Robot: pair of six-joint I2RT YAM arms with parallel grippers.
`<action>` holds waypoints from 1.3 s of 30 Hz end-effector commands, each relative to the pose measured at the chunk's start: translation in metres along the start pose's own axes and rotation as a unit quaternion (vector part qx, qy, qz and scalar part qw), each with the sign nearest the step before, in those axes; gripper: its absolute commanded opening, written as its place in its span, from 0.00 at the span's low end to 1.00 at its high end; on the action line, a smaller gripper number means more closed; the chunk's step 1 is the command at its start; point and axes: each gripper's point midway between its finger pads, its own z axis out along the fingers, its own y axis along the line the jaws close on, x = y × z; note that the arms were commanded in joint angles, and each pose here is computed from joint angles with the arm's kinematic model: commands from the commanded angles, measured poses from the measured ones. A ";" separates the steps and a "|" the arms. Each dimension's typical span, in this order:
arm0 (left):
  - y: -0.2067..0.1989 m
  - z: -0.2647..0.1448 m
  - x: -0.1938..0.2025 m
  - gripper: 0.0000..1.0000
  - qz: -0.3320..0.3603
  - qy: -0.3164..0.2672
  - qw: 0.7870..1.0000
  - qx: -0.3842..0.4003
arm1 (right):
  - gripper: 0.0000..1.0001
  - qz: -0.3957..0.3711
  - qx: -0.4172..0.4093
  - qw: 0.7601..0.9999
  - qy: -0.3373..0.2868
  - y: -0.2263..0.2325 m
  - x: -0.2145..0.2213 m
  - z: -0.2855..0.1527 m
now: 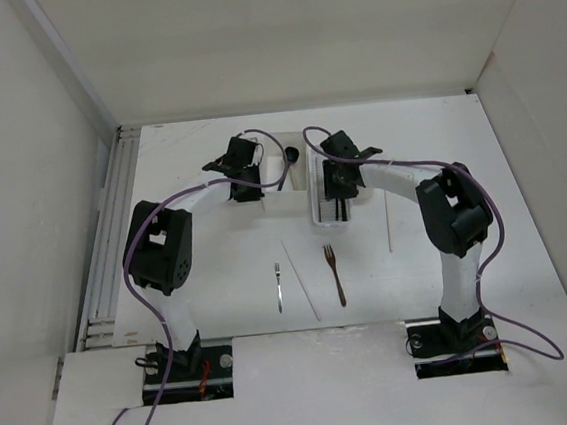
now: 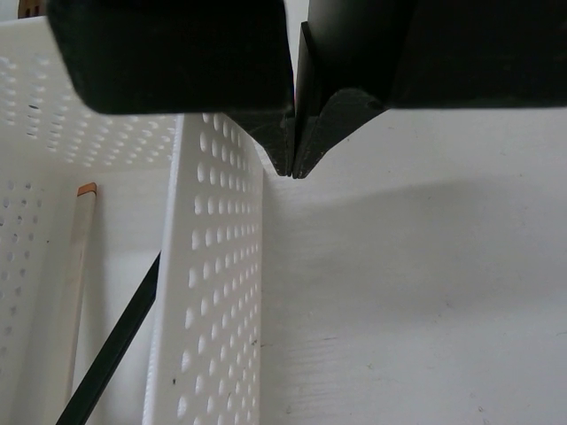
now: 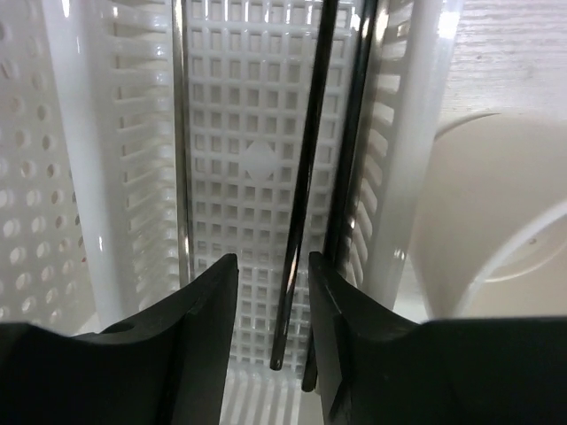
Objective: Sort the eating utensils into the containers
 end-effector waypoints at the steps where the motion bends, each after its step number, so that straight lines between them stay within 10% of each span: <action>1: -0.002 -0.028 -0.022 0.00 0.005 -0.034 0.999 0.005 | 0.44 0.015 0.007 0.998 -0.055 0.005 -0.039 -0.026; 14: 0.009 -0.050 -0.057 0.00 0.000 -0.076 0.997 -0.013 | 0.41 -0.097 -0.103 0.970 -0.200 0.055 -0.130 -0.162; 18: 0.019 -0.062 -0.075 0.02 -0.002 -0.100 0.994 -0.039 | 0.39 -0.044 -0.104 0.974 -0.197 -0.001 -0.139 -0.182; 21: 0.028 -0.078 -0.090 0.33 -0.004 -0.121 0.991 -0.059 | 0.39 0.011 -0.043 0.991 -0.125 -0.073 -0.102 -0.154; 22: 0.033 -0.082 -0.094 0.75 -0.009 -0.127 0.990 -0.061 | 0.38 0.025 -0.027 0.995 -0.093 -0.090 -0.078 -0.141; 24: 0.050 -0.092 -0.100 1.00 -0.031 -0.136 0.987 -0.074 | 0.38 0.033 -0.016 0.997 -0.070 -0.103 -0.053 -0.135; 30: 0.074 -0.097 -0.094 1.00 -0.068 -0.131 0.987 -0.062 | 0.52 0.054 0.014 0.998 -0.014 -0.124 0.006 -0.096; 39: 0.090 -0.108 -0.098 1.00 -0.109 -0.139 0.984 -0.034 | 0.46 0.055 0.038 0.997 0.041 -0.124 0.038 -0.046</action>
